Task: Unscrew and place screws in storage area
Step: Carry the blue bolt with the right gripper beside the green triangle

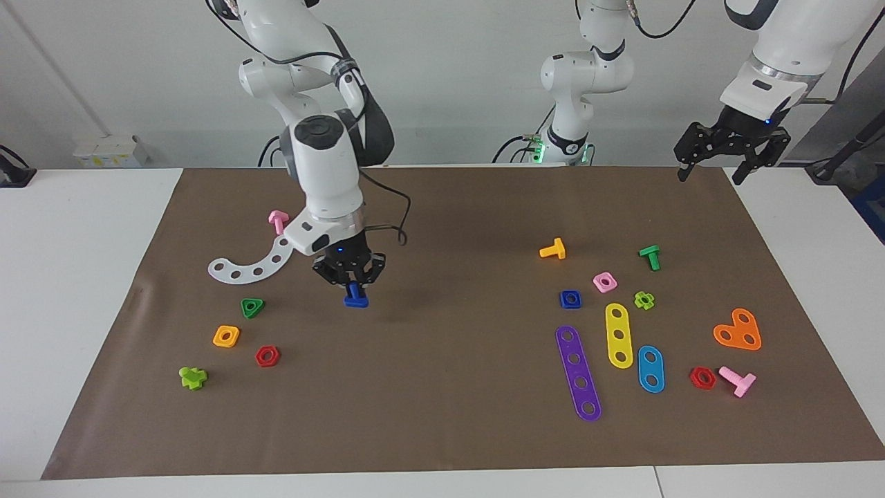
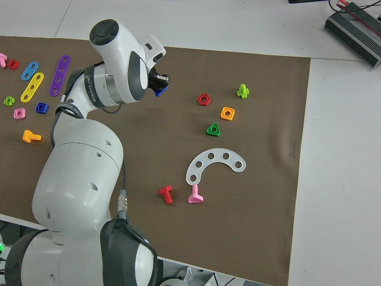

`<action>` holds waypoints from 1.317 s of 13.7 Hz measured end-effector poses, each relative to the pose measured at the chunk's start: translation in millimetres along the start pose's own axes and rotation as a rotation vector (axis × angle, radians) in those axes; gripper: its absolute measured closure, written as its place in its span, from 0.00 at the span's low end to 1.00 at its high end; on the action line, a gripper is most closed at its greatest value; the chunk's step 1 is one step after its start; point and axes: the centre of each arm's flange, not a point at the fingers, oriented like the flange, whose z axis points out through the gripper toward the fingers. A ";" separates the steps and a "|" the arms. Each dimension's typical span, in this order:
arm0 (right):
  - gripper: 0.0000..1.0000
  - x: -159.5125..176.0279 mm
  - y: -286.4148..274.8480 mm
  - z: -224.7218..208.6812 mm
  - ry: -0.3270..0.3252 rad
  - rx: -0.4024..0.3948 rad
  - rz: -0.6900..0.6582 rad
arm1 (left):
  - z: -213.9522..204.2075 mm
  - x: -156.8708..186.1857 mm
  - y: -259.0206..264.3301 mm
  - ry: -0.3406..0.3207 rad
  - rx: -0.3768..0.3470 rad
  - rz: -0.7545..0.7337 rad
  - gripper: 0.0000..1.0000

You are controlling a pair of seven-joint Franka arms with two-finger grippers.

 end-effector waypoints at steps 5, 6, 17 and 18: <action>0.81 -26.3 59.6 48.5 -0.104 0.023 -0.030 | 0.0 0.0 0.0 0.000 0.000 0.000 0.00; 0.81 -30.6 60.7 55.8 -0.100 0.029 -0.028 | 0.1 0.0 0.0 0.000 0.000 0.000 0.00; 0.81 -70.4 58.3 107.7 -0.088 0.039 -0.020 | 0.1 0.0 0.0 0.000 0.000 0.000 0.00; 0.81 -71.6 58.3 108.7 -0.091 0.039 -0.020 | 0.1 0.0 0.0 0.000 0.000 0.000 0.00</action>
